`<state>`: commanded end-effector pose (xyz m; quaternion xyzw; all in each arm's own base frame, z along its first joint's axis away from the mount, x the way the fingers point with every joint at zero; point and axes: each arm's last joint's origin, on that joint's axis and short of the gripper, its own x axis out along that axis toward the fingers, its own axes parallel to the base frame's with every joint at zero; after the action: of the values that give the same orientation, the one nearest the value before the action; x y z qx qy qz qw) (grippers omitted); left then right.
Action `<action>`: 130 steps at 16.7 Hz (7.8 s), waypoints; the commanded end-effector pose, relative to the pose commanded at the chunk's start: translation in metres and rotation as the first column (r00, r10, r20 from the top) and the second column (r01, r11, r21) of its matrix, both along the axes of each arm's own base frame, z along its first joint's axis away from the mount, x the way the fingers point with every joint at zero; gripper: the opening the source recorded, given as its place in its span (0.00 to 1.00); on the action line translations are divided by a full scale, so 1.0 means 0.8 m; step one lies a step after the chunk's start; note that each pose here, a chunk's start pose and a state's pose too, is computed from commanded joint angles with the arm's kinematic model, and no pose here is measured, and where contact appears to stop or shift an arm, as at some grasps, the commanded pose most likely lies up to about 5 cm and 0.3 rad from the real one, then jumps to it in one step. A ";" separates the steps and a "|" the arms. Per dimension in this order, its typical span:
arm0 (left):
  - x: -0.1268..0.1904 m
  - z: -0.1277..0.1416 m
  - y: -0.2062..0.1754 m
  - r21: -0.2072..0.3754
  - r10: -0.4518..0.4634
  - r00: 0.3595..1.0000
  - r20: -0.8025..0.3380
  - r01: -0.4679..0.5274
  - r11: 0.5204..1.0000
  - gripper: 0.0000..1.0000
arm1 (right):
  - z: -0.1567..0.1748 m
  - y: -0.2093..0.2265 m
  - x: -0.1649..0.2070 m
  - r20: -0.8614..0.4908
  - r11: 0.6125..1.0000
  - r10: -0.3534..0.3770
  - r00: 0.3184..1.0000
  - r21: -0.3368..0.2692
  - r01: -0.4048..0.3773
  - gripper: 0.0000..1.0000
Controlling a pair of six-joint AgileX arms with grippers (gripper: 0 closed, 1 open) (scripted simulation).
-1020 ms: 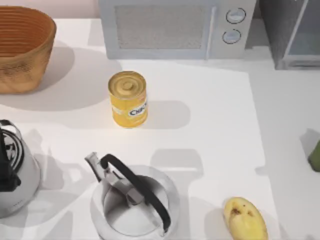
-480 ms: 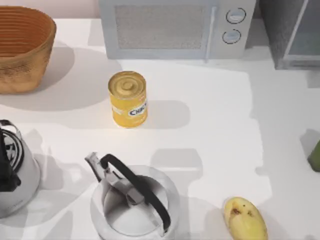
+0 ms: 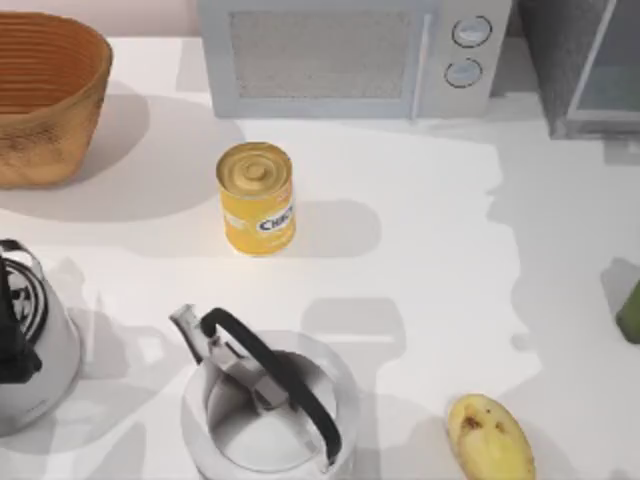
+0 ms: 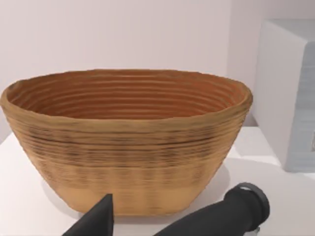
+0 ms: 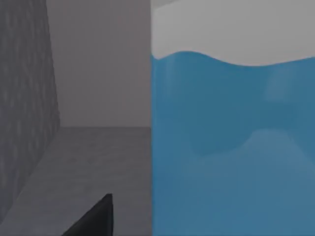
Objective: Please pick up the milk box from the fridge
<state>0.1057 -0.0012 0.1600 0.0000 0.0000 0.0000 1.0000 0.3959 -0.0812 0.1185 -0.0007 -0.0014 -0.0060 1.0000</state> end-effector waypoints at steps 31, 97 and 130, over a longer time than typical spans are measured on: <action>0.000 0.000 0.000 0.000 0.000 1.000 0.000 0.000 1.000 1.00 | -0.001 0.001 0.076 -0.003 1.000 0.002 1.000 0.000 -0.002 0.00; 0.000 0.000 0.000 0.000 0.000 1.000 0.000 0.000 1.000 1.00 | 0.134 0.087 -0.294 0.011 1.000 0.003 1.000 -0.003 -0.003 0.00; 0.000 0.000 0.000 0.000 0.000 1.000 0.000 0.000 1.000 1.00 | 0.114 0.170 -0.246 0.126 0.841 0.542 0.831 -0.081 -0.536 0.00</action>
<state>0.1057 -0.0012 0.1600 0.0000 0.0000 0.0000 1.0000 0.1990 0.0548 0.2095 -0.0212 -0.0736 0.2758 0.9582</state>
